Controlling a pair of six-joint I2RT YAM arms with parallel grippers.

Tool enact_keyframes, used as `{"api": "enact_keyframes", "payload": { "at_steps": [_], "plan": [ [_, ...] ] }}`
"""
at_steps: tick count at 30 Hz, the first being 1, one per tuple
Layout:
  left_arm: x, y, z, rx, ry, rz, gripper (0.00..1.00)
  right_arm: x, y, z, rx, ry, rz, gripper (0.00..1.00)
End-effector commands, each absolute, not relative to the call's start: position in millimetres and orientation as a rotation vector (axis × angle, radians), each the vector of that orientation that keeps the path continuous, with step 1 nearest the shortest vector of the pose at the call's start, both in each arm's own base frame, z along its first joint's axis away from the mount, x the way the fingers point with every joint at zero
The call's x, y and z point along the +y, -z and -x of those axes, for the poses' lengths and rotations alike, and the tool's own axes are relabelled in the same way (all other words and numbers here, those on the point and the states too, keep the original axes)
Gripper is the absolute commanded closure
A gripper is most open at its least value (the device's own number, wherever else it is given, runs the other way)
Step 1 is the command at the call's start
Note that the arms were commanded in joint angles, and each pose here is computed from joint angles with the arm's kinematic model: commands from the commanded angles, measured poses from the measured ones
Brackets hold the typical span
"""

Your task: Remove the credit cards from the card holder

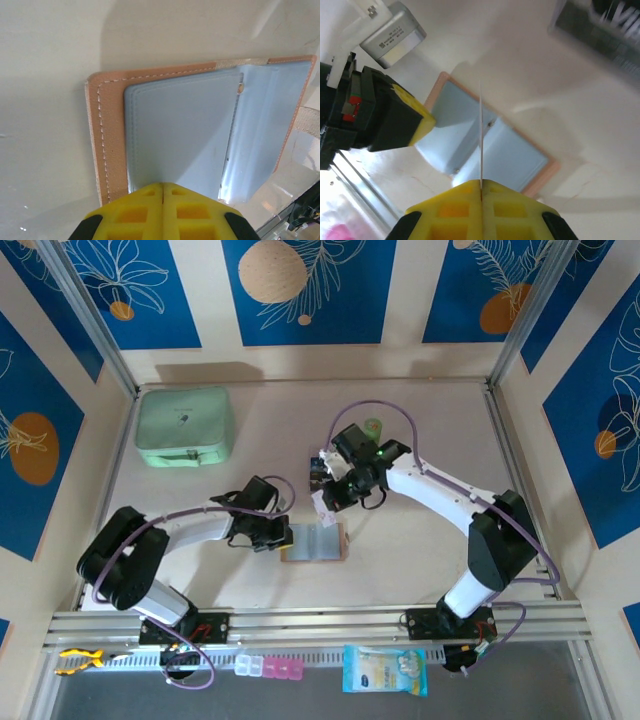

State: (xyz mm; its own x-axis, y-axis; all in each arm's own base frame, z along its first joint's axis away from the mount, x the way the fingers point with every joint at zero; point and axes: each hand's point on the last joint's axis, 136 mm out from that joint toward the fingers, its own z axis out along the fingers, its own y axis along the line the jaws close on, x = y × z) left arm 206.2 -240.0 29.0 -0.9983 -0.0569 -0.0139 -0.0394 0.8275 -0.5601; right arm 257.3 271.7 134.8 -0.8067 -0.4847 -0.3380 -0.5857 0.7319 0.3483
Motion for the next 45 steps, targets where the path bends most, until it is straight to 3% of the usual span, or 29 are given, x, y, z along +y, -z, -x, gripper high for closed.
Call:
{"api": "enact_keyframes", "payload": {
  "at_steps": [1, 9, 24, 42, 45],
  "plan": [
    [-231, -31, -205, 2.97, 0.878, 0.067, 0.98, 256, -133, -265, 2.543, -0.506, 1.255, 1.0],
    [-222, -36, -206, 2.953, 0.866, 0.085, 0.97, 242, -139, -304, 2.239, -0.222, 1.651, 1.0],
    [-200, -43, -209, 2.911, 0.828, 0.15, 0.85, 248, -175, -385, 2.074, -0.292, 1.689, 1.0],
    [-178, -42, -213, 2.908, 0.792, 0.236, 0.81, 251, -139, -435, 2.089, -0.287, 1.719, 1.0],
    [-177, -40, -213, 2.908, 0.791, 0.243, 0.8, 251, -137, -437, 2.091, -0.29, 1.717, 0.94]
  ]
}}
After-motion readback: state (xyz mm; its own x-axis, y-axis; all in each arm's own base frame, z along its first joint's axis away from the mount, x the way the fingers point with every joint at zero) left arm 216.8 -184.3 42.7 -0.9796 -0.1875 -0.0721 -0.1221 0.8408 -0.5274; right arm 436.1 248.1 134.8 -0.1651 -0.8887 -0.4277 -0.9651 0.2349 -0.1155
